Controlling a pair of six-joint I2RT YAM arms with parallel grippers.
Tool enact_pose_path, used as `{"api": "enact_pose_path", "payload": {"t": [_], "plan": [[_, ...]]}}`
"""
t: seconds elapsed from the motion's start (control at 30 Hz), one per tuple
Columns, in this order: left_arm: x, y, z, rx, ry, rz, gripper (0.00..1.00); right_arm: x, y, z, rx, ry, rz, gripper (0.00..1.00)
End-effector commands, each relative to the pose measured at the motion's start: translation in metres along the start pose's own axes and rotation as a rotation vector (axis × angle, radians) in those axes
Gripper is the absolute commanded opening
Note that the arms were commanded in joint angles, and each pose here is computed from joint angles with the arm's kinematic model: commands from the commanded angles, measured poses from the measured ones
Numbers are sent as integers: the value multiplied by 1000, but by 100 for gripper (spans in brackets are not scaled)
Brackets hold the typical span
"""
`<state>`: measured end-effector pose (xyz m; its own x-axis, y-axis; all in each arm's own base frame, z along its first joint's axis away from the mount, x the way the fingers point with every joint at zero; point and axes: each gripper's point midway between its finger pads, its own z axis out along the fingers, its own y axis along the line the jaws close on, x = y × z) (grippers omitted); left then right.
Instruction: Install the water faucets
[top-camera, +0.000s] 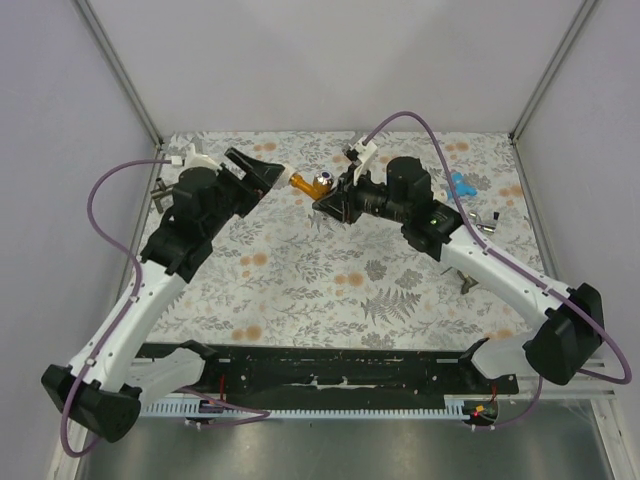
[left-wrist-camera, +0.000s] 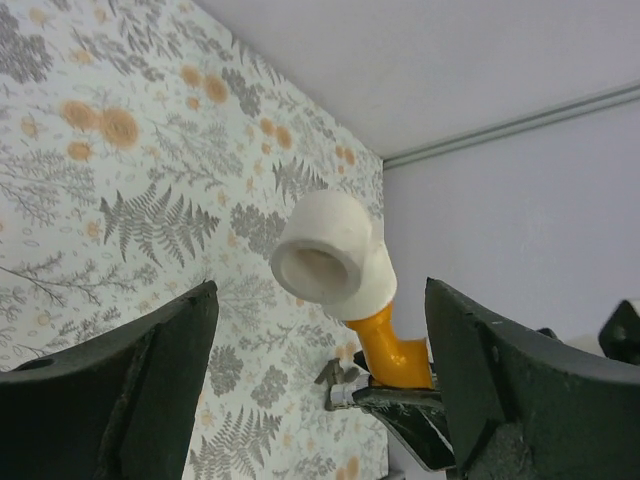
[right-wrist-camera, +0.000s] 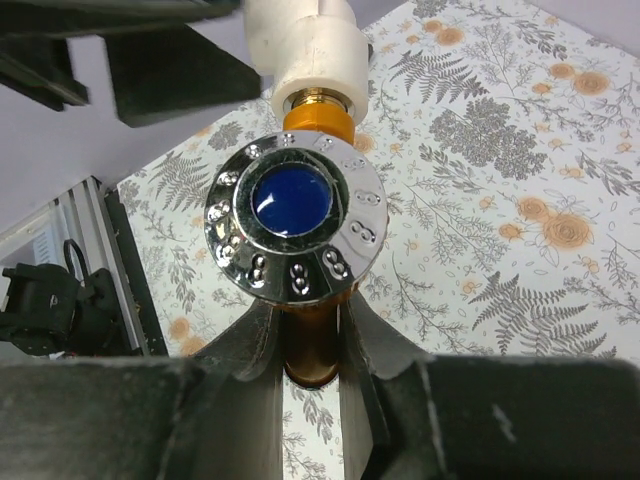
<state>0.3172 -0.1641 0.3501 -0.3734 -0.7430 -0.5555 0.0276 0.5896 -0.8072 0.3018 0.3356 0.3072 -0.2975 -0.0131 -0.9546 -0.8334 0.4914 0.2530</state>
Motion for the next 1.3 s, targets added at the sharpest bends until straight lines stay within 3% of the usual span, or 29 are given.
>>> {"api": "enact_pose_path", "payload": {"t": [0.0,0.1,0.2,0.27,0.4,0.47,0.5,0.63,0.77,0.8,0.9,1.0,1.27], "plan": [[6,-27,12,75,61,-108,89,-36,9,-13,18,-113,-130,0],[14,-28,19,103,90,-135,88,-37,12,-13,11,-120,-141,0],[12,-37,20,173,64,-164,75,-36,16,-12,-3,-121,-138,0],[10,-41,20,210,52,-164,58,-35,16,-11,-7,-120,-126,0],[6,-50,16,285,23,-161,34,-35,24,-11,-44,-143,-62,0],[0,-56,10,348,-19,-163,10,-37,27,-10,-73,-158,5,0],[0,-55,9,367,-33,-164,2,-36,28,-9,-97,-166,47,0],[-12,-62,-8,486,-118,-172,2,-46,24,-10,-210,-224,290,0],[-20,-54,-17,481,-169,-194,2,-51,28,-12,-261,-250,310,0],[-19,-45,-14,428,-170,-199,13,-54,26,-14,-247,-259,289,0],[-20,-34,-14,337,-165,-179,62,-51,19,-15,-181,-229,230,0],[-16,-31,-13,293,-134,-172,80,-50,14,-17,-130,-208,163,0],[-9,-24,6,173,-59,-185,87,-35,22,-13,-19,-133,-84,0]]}}
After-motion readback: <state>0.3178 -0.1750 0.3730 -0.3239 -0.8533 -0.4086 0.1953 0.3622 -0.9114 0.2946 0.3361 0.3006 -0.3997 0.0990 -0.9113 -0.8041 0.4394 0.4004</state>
